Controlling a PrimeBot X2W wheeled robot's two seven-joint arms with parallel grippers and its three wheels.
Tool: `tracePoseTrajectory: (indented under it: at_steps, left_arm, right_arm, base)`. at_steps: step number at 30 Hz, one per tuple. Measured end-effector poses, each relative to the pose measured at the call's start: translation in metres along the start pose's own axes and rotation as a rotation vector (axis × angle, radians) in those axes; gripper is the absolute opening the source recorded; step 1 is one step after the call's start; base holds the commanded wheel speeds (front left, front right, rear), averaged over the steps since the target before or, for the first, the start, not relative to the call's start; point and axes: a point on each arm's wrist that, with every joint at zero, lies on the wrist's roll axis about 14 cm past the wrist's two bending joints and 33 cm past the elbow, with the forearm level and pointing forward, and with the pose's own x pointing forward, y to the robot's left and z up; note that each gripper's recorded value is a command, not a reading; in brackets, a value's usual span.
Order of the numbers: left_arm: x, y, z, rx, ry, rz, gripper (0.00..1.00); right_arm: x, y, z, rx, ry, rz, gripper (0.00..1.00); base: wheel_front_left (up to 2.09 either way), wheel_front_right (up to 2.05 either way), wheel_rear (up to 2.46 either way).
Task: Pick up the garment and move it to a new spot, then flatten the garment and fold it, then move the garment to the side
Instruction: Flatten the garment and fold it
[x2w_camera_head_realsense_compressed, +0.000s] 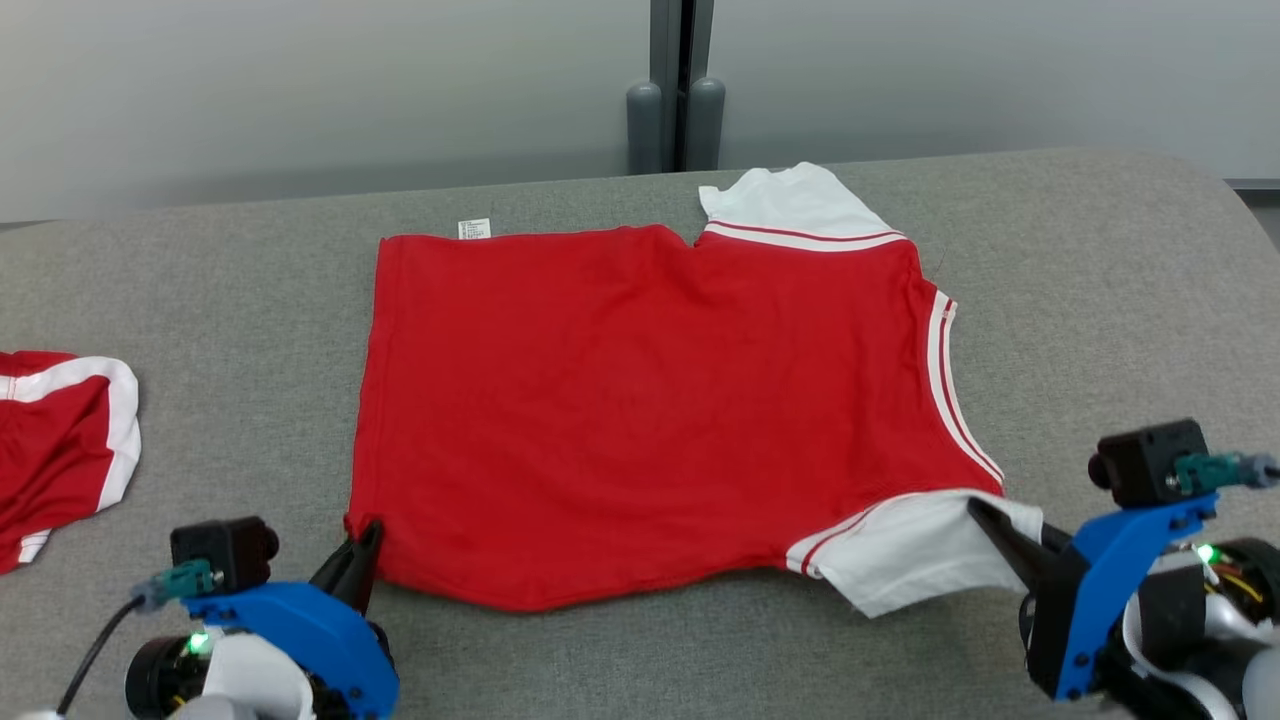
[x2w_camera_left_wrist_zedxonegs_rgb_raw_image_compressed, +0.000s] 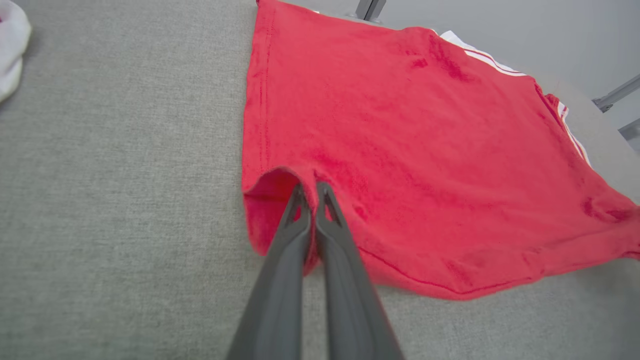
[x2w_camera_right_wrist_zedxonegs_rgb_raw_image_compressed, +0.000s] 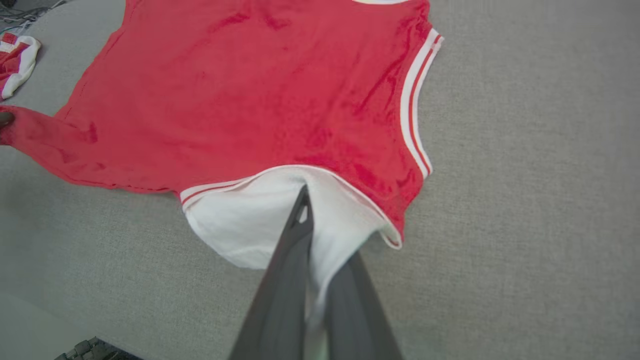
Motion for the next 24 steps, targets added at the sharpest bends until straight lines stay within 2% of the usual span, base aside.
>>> tracePoseTrajectory:
  at_steps: [5, 10, 24]
  left_arm:
    - [0.015, -0.006, 0.025, 0.014, 0.023, -0.039, 0.0]
    - [0.03, 0.006, 0.046, 0.057, 0.028, -0.023, 0.0]
    - [0.07, 0.013, 0.04, 0.04, 0.033, -0.024, 0.0]
  right_arm:
    - [0.019, 0.001, 0.034, -0.029, -0.037, 0.033, 0.0]
    - [0.04, 0.004, 0.056, -0.046, -0.048, 0.06, 0.0]
    - [0.099, -0.002, 0.087, -0.077, -0.101, 0.055, 0.0]
  base:
    - [0.0, 0.0, 0.0]
    - [0.0, 0.0, 0.0]
    - [0.0, 0.0, 0.0]
